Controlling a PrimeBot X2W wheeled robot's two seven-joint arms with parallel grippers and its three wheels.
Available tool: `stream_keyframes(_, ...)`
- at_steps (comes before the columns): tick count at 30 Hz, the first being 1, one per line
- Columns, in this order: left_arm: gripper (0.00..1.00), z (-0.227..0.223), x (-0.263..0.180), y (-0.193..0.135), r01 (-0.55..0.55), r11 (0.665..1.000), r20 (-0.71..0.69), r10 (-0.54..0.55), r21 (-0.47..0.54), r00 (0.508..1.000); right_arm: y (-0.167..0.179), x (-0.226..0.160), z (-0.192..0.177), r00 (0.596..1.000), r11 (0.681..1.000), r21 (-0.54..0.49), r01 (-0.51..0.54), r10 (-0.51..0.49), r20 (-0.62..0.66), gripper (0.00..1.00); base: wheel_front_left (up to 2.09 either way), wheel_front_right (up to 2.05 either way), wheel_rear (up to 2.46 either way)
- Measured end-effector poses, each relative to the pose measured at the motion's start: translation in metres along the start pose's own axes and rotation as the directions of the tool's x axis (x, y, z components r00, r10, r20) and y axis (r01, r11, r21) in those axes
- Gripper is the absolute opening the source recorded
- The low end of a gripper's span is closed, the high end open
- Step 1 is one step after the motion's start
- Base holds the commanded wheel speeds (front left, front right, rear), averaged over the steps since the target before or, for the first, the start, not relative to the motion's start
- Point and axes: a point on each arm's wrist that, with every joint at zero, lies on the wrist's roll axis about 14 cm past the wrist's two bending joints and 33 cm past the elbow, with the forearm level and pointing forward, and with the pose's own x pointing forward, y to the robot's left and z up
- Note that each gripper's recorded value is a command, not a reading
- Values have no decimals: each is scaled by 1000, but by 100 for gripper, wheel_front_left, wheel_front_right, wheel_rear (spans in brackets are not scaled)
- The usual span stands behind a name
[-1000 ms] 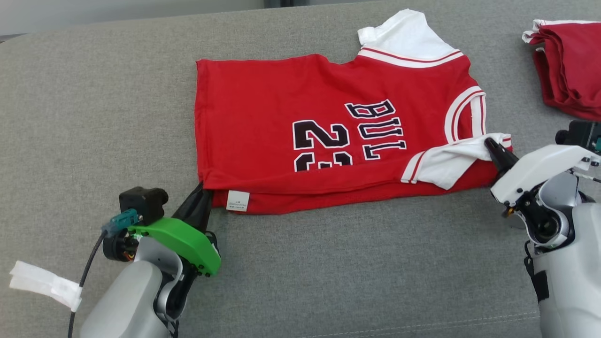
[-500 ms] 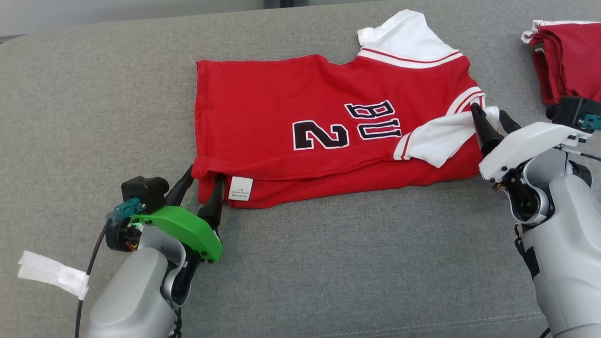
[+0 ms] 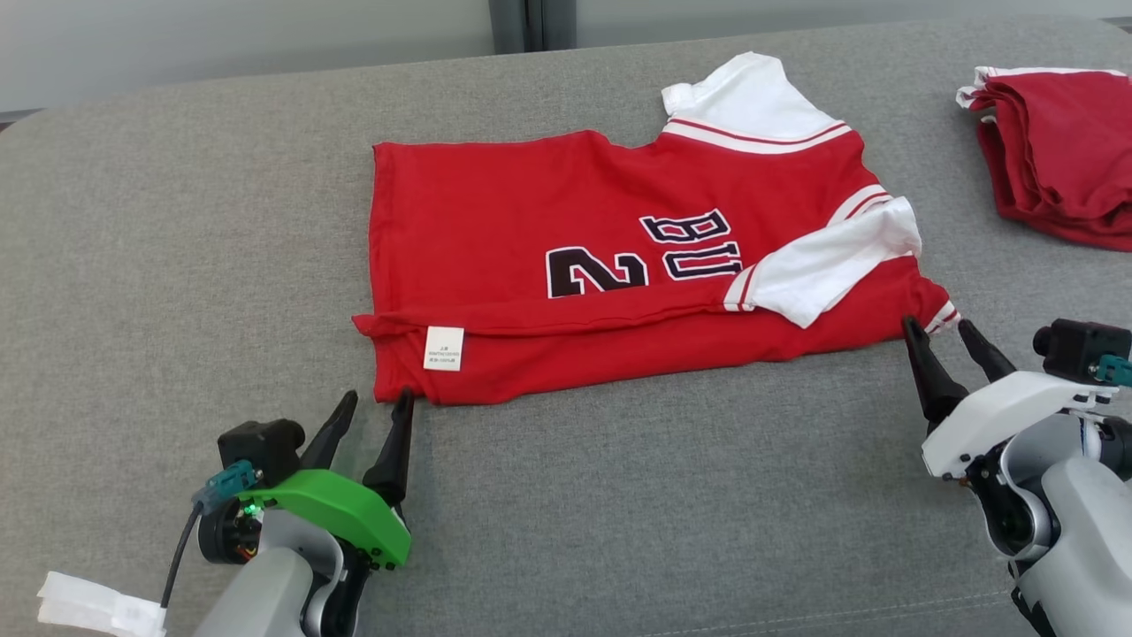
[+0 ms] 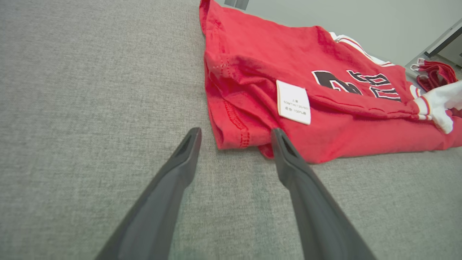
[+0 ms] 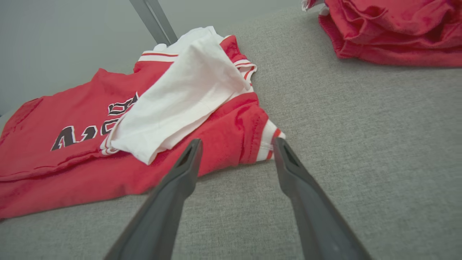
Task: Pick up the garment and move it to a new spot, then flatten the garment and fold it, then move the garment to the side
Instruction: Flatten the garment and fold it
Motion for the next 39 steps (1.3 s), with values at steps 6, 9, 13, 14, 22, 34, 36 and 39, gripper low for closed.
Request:
stream_keyframes(6,100,-3,4,0,-1,1000,-5,1,-5,1000,-9,-3,3,1000,999,-49,13,-12,23,100,0,0,0)
stream_keyframes(9,100,4,12,-1,1,1000,6,-1,0,1000,-11,4,6,1000,998,-63,18,-16,20,100,0,0,0)
stream_keyframes(13,100,4,20,-3,6,1000,3,-6,0,1000,-15,14,5,1000,997,-75,31,-31,5,100,0,0,0)
stream_keyframes(14,100,3,23,-4,5,1000,-3,-5,-6,1000,-15,17,1,999,997,-73,33,-34,-10,100,0,0,0)
stream_keyframes(22,41,-18,31,-4,-8,999,-87,4,-40,996,-23,28,-29,991,996,-20,88,-90,-104,100,0,0,0)
stream_keyframes(34,0,-11,14,-4,-15,997,-29,12,-77,1000,-10,20,-27,998,997,36,67,-66,-16,0,0,0,0)
stream_keyframes(36,0,-10,4,-5,-13,996,-13,12,-88,1000,-7,13,-24,999,998,42,53,-54,8,0,0,0,0)
stream_keyframes(39,0,-6,-10,-5,-12,995,19,14,-100,1000,-3,0,-18,998,998,53,32,-35,44,0,0,0,0)
